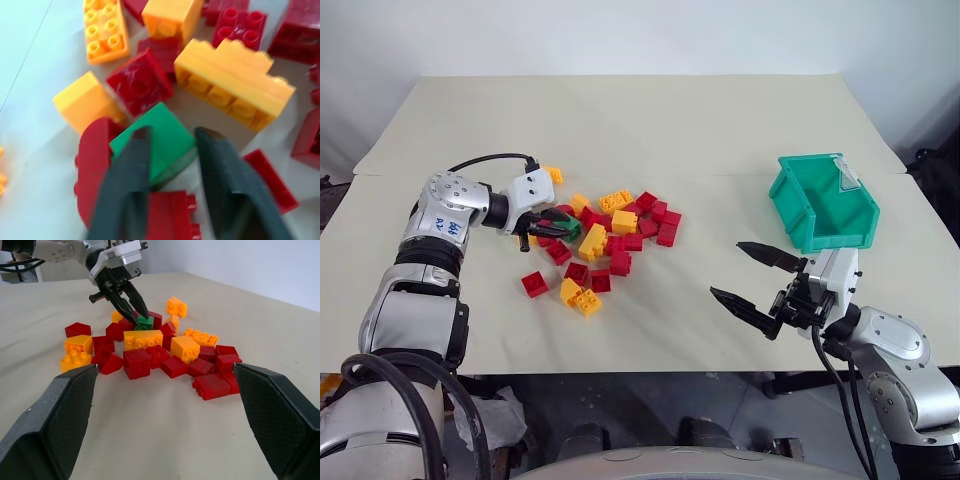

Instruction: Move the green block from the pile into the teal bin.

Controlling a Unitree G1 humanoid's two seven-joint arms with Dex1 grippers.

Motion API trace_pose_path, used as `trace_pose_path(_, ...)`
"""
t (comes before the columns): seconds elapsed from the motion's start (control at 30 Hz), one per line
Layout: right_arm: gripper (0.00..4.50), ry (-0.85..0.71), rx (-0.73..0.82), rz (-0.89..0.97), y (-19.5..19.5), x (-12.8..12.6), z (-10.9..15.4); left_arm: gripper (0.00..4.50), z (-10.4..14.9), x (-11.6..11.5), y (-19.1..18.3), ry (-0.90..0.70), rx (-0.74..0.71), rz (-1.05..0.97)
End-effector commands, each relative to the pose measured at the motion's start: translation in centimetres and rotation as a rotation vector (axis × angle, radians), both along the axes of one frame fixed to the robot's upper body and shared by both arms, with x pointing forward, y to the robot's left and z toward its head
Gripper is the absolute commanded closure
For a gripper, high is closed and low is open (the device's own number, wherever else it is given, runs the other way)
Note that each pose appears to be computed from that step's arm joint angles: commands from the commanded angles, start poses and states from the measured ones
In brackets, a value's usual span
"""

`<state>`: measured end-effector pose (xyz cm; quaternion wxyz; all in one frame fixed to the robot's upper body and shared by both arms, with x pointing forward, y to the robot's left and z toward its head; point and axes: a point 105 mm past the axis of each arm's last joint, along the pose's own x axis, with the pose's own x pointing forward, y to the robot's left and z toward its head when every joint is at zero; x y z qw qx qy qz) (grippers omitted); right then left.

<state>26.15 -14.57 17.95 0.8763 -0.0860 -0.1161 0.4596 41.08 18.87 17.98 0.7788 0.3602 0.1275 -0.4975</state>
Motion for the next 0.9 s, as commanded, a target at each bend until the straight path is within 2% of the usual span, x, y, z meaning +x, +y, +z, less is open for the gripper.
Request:
trace_pose_path(0.03, 0.0, -0.041, 0.011, 0.008, 0.1, -0.7, 1.1, 4.06, -0.7, -0.2, 0.1, 0.022, 0.01, 0.0)
trace_pose_path(0.2, 0.0, -0.04, 0.011, 0.002, 0.0, -0.7, 1.1, 4.06, 0.2, -0.3, -0.3, -0.023, -0.005, -0.043)
trace_pose_path(0.3, 0.0, -0.041, 0.008, -0.001, -0.1, -0.8, 1.2, 3.53, 1.7, -0.9, -0.7, -0.064, 0.0, -0.133)
trace_pose_path(0.4, 0.0, -0.04, 0.008, -0.003, -0.1, -0.8, 1.2, 2.59, 2.3, -0.9, 0.1, -0.126, 0.096, -0.147)
trace_pose_path(0.67, 0.0, -0.037, 0.019, -0.009, 0.2, -1.0, 0.9, 0.15, 2.0, -0.2, 0.7, -0.169, 0.201, -0.114)
trace_pose_path(0.9, 0.0, -0.037, 0.024, -0.021, 0.2, -1.1, 0.9, 0.15, 1.0, 0.8, 0.8, -0.188, 0.283, -0.06)
